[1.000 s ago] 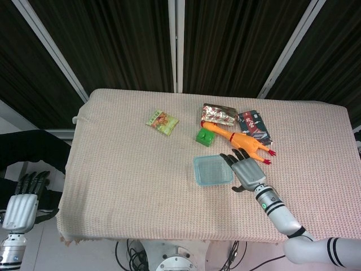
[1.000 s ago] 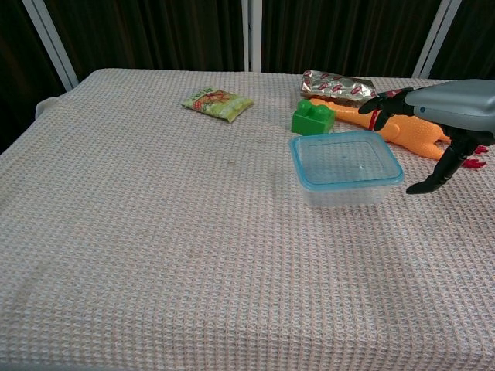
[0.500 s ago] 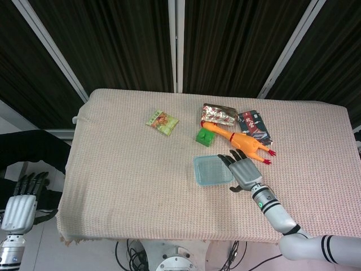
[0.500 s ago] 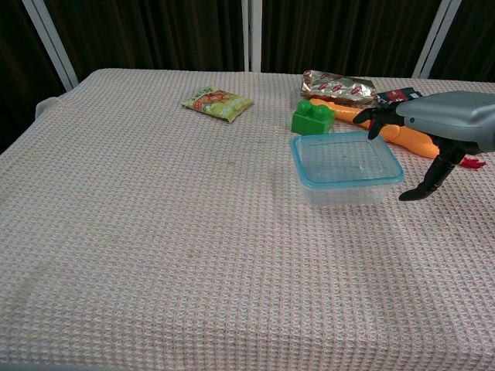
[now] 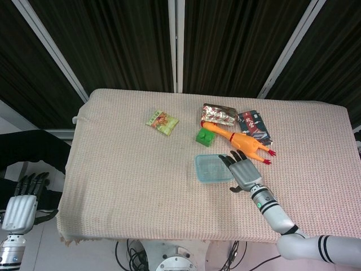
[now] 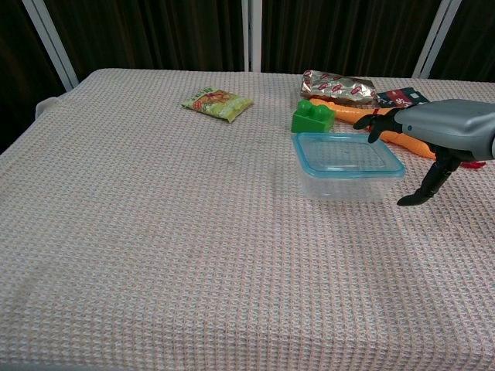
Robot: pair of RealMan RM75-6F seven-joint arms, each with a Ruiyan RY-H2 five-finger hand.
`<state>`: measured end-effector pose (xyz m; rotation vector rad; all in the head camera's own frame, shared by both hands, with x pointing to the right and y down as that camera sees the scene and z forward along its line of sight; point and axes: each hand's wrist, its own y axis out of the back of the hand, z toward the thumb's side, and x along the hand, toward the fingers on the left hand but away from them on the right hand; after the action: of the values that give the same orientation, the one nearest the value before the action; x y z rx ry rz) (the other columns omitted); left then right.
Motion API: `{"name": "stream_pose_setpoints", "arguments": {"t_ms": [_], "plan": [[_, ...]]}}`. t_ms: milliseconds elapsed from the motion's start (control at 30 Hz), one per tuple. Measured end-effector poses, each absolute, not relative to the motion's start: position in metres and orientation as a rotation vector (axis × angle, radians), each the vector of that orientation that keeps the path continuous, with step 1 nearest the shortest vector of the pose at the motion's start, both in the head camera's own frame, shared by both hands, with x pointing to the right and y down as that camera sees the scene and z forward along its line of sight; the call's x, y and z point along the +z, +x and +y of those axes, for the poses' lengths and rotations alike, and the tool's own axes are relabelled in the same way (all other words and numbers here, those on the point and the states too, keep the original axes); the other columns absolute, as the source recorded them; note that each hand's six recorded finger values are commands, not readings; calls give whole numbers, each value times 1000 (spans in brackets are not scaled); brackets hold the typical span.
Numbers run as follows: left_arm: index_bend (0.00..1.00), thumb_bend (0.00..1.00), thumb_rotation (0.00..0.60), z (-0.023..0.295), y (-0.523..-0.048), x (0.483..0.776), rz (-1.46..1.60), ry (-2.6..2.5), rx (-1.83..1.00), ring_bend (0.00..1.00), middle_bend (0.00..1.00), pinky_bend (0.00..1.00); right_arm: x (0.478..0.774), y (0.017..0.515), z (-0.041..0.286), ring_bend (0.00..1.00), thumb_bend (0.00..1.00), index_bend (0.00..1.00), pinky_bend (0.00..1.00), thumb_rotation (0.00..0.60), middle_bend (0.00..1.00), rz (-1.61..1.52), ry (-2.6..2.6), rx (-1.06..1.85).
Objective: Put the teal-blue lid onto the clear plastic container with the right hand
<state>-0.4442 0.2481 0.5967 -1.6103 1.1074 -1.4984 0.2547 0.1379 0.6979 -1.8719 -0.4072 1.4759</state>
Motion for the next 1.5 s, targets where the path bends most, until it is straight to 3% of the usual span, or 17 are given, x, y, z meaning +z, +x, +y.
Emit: {"name": "stream_pose_setpoints", "arguments": {"t_ms": [233, 500, 767, 1500], "plan": [[63, 69, 600, 249, -446, 596, 1113, -1607, -1500, 8, 80, 0, 682, 251, 139, 0, 59, 0, 0, 600, 175, -437, -1854, 1417], [63, 70, 600, 249, -444, 597, 1109, -1611, -1496, 8, 81, 0, 660, 252, 172, 0, 59, 0, 0, 600, 178, -405, -1864, 1317], [63, 70, 600, 250, -443, 595, 1112, -1607, -1492, 8, 80, 0, 665, 259, 192, 0, 61, 0, 0, 600, 182, -384, -1894, 1325], [63, 69, 600, 254, -446, 596, 1123, -1607, -1501, 8, 80, 0, 676, 262, 204, 0, 63, 0, 0, 600, 188, -347, -1902, 1348]]}}
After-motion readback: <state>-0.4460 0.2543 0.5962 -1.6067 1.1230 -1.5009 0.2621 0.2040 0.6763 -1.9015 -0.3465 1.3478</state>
